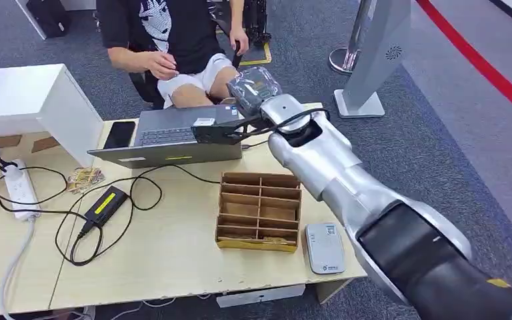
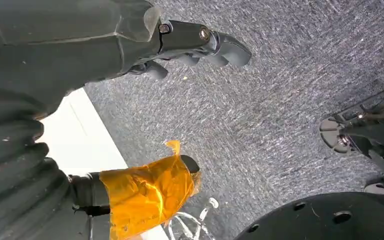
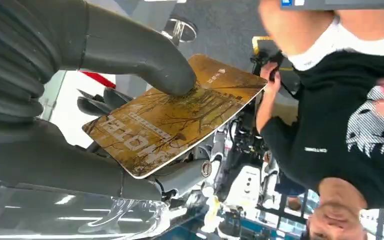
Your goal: Pass the card to the sensor for recognition and then transmit it.
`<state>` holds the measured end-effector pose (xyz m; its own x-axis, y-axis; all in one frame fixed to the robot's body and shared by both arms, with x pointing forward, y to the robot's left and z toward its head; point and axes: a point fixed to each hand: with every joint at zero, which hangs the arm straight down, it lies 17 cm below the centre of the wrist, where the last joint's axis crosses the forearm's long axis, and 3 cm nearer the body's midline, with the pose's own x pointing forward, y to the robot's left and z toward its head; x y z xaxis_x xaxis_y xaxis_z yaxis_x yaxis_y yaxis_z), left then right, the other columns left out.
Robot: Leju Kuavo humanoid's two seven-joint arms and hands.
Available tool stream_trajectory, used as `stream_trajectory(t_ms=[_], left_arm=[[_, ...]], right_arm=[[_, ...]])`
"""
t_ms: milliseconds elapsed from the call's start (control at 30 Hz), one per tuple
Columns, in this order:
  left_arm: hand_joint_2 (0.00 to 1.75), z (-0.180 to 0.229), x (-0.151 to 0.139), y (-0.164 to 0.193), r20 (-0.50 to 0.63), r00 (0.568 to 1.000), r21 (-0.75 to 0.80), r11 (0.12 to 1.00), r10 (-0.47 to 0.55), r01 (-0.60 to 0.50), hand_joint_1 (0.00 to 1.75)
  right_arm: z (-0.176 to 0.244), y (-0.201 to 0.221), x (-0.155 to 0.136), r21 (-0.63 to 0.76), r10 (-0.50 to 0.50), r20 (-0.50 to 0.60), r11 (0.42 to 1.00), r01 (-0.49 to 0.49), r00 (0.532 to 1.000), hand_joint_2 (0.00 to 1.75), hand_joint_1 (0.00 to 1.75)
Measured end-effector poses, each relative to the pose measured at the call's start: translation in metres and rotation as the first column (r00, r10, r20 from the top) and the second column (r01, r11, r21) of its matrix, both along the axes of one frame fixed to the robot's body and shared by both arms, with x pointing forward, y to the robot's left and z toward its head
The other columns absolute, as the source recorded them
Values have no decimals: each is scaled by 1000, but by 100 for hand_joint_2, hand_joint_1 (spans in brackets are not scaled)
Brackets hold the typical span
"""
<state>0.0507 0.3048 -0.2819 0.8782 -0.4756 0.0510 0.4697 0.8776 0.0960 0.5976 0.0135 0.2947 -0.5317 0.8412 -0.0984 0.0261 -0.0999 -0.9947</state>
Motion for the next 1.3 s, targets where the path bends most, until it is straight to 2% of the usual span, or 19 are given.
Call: stream_trajectory(t_ms=[467, 500, 733, 767, 900, 967, 1133, 1300], left_arm=[[175, 0, 0, 0, 1, 1000, 1, 1000, -1, 1, 0], [175, 0, 0, 0, 1, 1000, 1, 1000, -1, 1, 0], [175, 0, 0, 0, 1, 1000, 2, 1000, -4, 4, 0], [175, 0, 0, 0, 1, 1000, 2, 1000, -5, 5, 0], [175, 0, 0, 0, 1, 1000, 2, 1000, -6, 6, 0], [175, 0, 0, 0, 1, 1000, 2, 1000, -4, 4, 0], [175, 0, 0, 1, 2, 1000, 9, 1000, 1, -1, 0], [175, 0, -2, 2, 0, 1000, 12, 1000, 2, -2, 0]], right_arm=[[1, 4, -2, -12, 8, 12, 1000, -8, 1000, 175, 175], [1, 4, -2, -12, 8, 13, 1000, -8, 1000, 175, 86], [1, 4, -2, -10, 11, 16, 1000, -11, 1000, 175, 86], [1, 4, -2, -10, 11, 17, 1000, -11, 1000, 175, 0], [3, 5, -2, -10, 13, 29, 1000, -13, 1000, 175, 0], [11, 10, -5, 29, 33, 70, 999, -35, 997, 175, 0], [38, 18, -28, 138, 87, 180, 984, -113, 980, 175, 0], [58, 13, -49, 187, 111, 254, 969, -161, 961, 175, 0]])
